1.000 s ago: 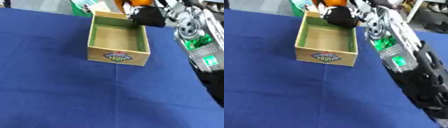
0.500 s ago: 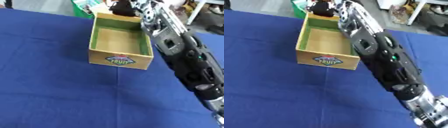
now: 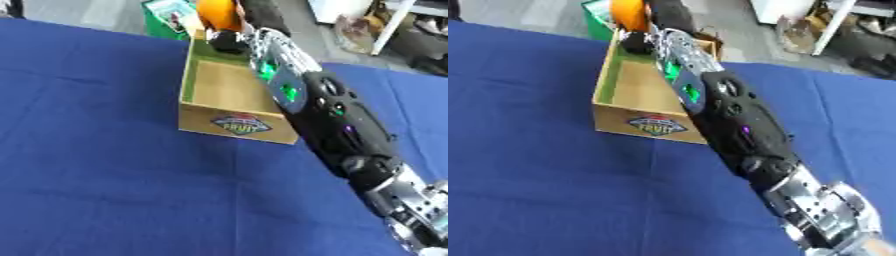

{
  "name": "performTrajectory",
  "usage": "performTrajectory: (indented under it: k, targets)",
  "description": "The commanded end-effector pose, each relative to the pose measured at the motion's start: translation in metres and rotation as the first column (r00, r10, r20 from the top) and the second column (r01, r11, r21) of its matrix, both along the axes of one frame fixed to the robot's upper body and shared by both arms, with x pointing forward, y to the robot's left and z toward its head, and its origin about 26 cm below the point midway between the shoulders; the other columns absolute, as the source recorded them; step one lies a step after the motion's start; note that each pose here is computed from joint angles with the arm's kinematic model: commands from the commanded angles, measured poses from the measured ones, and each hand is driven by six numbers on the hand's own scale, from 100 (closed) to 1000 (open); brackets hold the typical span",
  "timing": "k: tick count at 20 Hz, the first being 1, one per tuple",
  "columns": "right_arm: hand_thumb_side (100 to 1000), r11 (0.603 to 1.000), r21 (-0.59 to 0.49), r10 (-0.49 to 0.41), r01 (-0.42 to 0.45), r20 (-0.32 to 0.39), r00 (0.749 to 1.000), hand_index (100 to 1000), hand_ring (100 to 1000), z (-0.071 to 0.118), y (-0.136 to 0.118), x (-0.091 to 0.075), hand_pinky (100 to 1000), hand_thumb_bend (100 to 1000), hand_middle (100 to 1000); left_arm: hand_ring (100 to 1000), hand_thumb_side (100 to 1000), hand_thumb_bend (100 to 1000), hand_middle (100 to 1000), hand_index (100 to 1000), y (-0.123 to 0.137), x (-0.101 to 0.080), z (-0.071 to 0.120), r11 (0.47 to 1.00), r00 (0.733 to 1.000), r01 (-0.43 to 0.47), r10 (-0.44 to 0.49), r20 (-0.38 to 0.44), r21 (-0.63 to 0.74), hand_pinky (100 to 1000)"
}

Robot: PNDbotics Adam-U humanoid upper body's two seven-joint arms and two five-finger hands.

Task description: Pick up objects on the table and place them in the box.

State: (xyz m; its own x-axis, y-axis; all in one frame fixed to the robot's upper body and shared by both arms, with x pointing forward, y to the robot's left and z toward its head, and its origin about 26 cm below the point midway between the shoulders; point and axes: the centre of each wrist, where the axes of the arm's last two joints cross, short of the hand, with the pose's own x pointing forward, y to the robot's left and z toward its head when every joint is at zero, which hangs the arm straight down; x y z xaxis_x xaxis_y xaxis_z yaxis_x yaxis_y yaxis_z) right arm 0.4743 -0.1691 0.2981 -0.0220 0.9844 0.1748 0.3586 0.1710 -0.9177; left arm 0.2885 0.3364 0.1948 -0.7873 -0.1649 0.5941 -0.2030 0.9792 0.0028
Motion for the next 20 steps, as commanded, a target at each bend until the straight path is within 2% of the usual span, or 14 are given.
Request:
performTrajectory:
  k: [1, 5, 9, 10, 14, 20]
  targets:
    - [494, 0.999, -0.032, -0.019, 0.020, 0.013, 1.000, 640, 765, 0.011, -0.006, 0.003, 564, 100, 525, 458, 827, 100, 437, 695, -0.001, -0.003, 0.010, 1.000, 0.999, 0.003, -0.004, 0.033, 0.019, 481]
    - [499, 0.998, -0.059, -0.015, 0.014, -0.019, 1.000, 643, 770, 0.010, -0.006, 0.004, 566, 100, 527, 457, 827, 100, 437, 695, -0.001, -0.003, 0.010, 1.000, 1.000, 0.003, -0.003, 0.031, 0.019, 481]
    - [546, 0.996, -0.087, 0.001, -0.011, -0.115, 0.993, 683, 818, 0.008, -0.005, 0.007, 613, 100, 565, 457, 826, 100, 437, 694, 0.000, -0.003, 0.010, 1.000, 0.999, 0.002, -0.003, 0.032, 0.019, 481]
    - [597, 0.996, -0.092, 0.002, -0.016, -0.149, 0.989, 715, 848, 0.007, -0.006, 0.007, 635, 100, 606, 457, 826, 100, 437, 694, 0.000, -0.003, 0.010, 1.000, 0.999, 0.002, -0.003, 0.032, 0.020, 481]
    - [620, 0.993, -0.116, -0.032, 0.002, -0.255, 0.967, 783, 868, 0.007, -0.010, 0.011, 629, 100, 668, 457, 826, 100, 437, 694, 0.000, -0.003, 0.010, 1.000, 1.000, 0.001, -0.002, 0.032, 0.020, 481]
    - [646, 0.982, -0.182, -0.107, 0.049, -0.327, 0.939, 836, 884, 0.005, -0.016, 0.016, 649, 100, 724, 456, 825, 100, 437, 694, 0.000, -0.003, 0.010, 1.000, 1.000, -0.002, 0.001, 0.031, 0.018, 481]
